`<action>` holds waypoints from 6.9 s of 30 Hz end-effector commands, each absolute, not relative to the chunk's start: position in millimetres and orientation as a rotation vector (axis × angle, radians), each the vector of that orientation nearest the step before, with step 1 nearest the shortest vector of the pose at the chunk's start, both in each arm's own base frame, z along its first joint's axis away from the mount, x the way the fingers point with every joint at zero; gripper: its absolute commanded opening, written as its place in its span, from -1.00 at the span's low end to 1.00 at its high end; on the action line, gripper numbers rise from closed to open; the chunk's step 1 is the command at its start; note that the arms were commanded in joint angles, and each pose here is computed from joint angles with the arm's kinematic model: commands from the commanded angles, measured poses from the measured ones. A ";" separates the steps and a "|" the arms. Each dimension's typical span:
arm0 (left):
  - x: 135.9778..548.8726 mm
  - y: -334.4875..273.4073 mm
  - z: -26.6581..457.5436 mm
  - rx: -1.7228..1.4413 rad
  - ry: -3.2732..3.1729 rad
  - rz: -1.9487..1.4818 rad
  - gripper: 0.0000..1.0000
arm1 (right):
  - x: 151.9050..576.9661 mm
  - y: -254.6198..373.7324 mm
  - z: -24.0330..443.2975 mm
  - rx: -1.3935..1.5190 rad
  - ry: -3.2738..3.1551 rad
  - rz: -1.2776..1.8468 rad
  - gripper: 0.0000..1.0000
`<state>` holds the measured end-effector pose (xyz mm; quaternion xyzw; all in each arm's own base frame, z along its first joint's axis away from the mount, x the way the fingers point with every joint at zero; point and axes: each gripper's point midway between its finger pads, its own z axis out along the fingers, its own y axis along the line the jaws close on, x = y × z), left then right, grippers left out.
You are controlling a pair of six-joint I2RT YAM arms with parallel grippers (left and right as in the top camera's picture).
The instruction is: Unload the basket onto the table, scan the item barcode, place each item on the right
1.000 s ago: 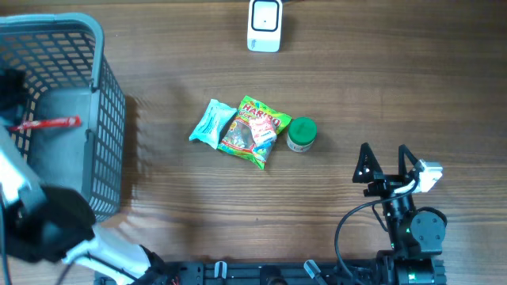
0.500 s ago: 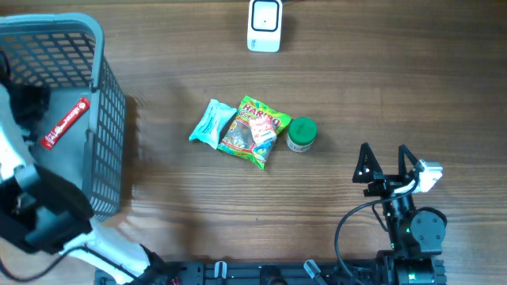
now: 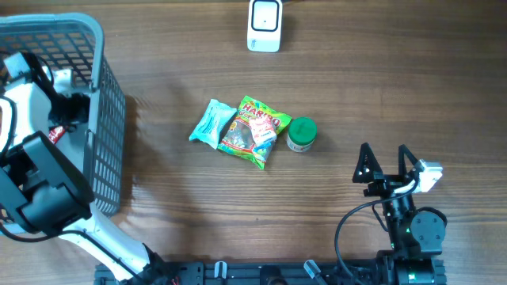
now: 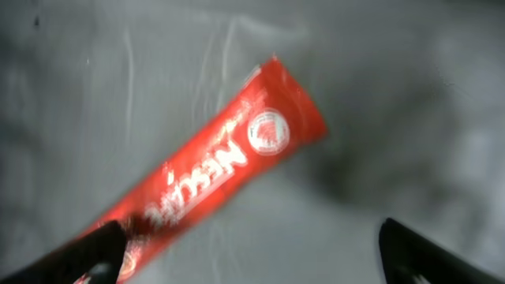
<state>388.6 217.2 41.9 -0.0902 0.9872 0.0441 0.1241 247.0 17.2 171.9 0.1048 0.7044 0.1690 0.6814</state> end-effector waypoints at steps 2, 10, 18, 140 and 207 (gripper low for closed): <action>403.4 240.3 42.4 -0.171 2.782 0.195 0.99 | 247.0 16.2 172.8 0.244 1.574 0.379 0.99; 408.6 260.0 34.6 -0.406 2.704 0.168 1.00 | 247.0 16.2 172.8 0.244 1.574 0.378 1.00; 384.2 246.5 -0.9 -0.645 2.808 0.070 1.00 | 247.0 16.2 172.8 0.244 1.574 0.378 0.99; 124.4 -12.2 588.6 0.064 1.125 -0.107 1.00 | 303.0 98.7 260.8 0.412 2.586 0.729 0.99; -26.9 14.4 555.0 0.023 0.638 -0.135 1.00 | 226.7 195.1 170.5 0.216 3.389 0.777 0.07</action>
